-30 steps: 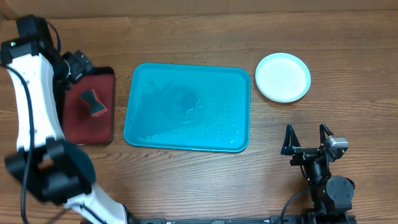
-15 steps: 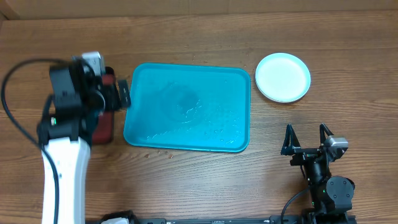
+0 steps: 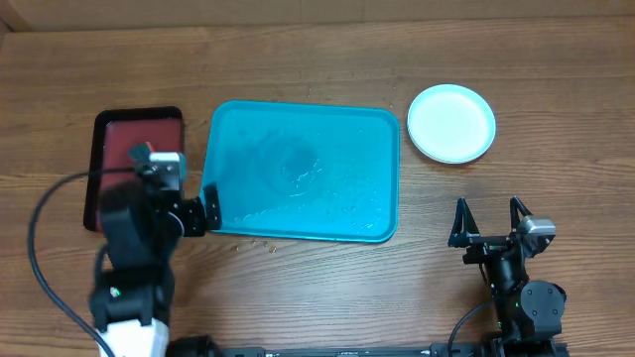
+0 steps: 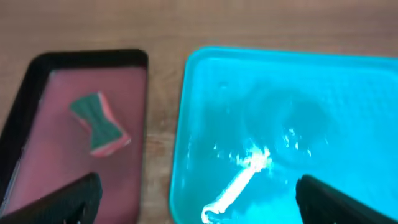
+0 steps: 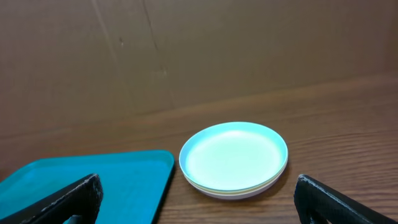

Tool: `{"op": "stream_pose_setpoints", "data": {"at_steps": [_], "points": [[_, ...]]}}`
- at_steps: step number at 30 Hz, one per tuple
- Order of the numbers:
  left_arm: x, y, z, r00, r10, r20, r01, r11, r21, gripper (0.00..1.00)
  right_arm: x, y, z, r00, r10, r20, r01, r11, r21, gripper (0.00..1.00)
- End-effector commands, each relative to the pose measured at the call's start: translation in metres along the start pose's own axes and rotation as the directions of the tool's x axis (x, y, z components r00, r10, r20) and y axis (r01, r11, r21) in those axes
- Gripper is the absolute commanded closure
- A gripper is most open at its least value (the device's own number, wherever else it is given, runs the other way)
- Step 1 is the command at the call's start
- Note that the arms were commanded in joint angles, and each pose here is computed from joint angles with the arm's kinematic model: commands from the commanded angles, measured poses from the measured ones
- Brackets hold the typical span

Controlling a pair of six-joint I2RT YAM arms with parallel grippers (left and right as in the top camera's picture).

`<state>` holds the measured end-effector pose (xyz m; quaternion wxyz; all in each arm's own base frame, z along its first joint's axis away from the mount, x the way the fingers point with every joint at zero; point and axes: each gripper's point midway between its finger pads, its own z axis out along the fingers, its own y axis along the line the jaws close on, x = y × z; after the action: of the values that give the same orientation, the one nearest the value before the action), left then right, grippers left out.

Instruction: Clean dirty plates on tray and stack at the side

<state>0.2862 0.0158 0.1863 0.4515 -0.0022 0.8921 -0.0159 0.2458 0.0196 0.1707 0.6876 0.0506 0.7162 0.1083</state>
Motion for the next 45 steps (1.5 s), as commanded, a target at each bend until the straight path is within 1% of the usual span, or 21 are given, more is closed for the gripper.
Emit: {"op": "stream_pose_setpoints", "data": {"at_steps": [1,6,10,19,23,30,35,37,45], "points": [[0.018,-0.015,0.002,0.994,0.04,0.104,-0.047,0.996,0.072,0.0,0.0,-0.002,0.0,1.0,-0.007,0.01,0.007,1.0,0.007,0.0],[0.03,-0.03,0.003,0.967,0.035,0.252,-0.073,0.987,0.142,0.0,0.0,-0.002,0.0,1.0,-0.007,0.01,0.007,1.0,0.007,0.0],[0.035,-0.032,0.003,0.933,0.051,0.357,-0.104,0.986,0.131,0.0,0.0,-0.002,0.0,1.0,-0.007,0.01,0.007,1.0,0.007,0.0],[0.043,-0.033,-0.001,0.882,0.072,0.465,-0.133,0.986,0.1,0.0,0.0,-0.002,0.0,1.0,-0.007,0.01,0.007,1.0,0.007,0.0],[0.041,-0.036,-0.006,0.844,0.084,0.529,-0.156,0.983,0.093,0.0,0.0,-0.002,0.0,1.0,-0.007,0.01,0.007,1.0,0.007,0.0],[0.041,-0.036,-0.011,0.834,0.091,0.544,-0.141,0.989,0.05,0.0,0.0,-0.002,0.0,1.0,-0.007,0.01,0.007,1.0,0.007,0.0],[0.054,-0.034,-0.01,0.856,0.088,0.509,-0.127,0.991,0.043,0.0,0.0,-0.002,0.0,1.0,-0.007,0.01,0.007,1.0,0.007,0.0],[0.047,-0.034,-0.016,0.838,0.074,0.541,-0.114,0.993,0.041,0.0,0.0,-0.002,0.0,1.0,-0.008,0.01,0.008,1.0,0.007,0.0],[0.048,-0.026,-0.014,0.845,0.061,0.532,-0.08,0.997,0.013,0.0,0.0,-0.002,0.0,1.0,-0.007,0.01,0.007,1.0,0.007,0.0]]}}
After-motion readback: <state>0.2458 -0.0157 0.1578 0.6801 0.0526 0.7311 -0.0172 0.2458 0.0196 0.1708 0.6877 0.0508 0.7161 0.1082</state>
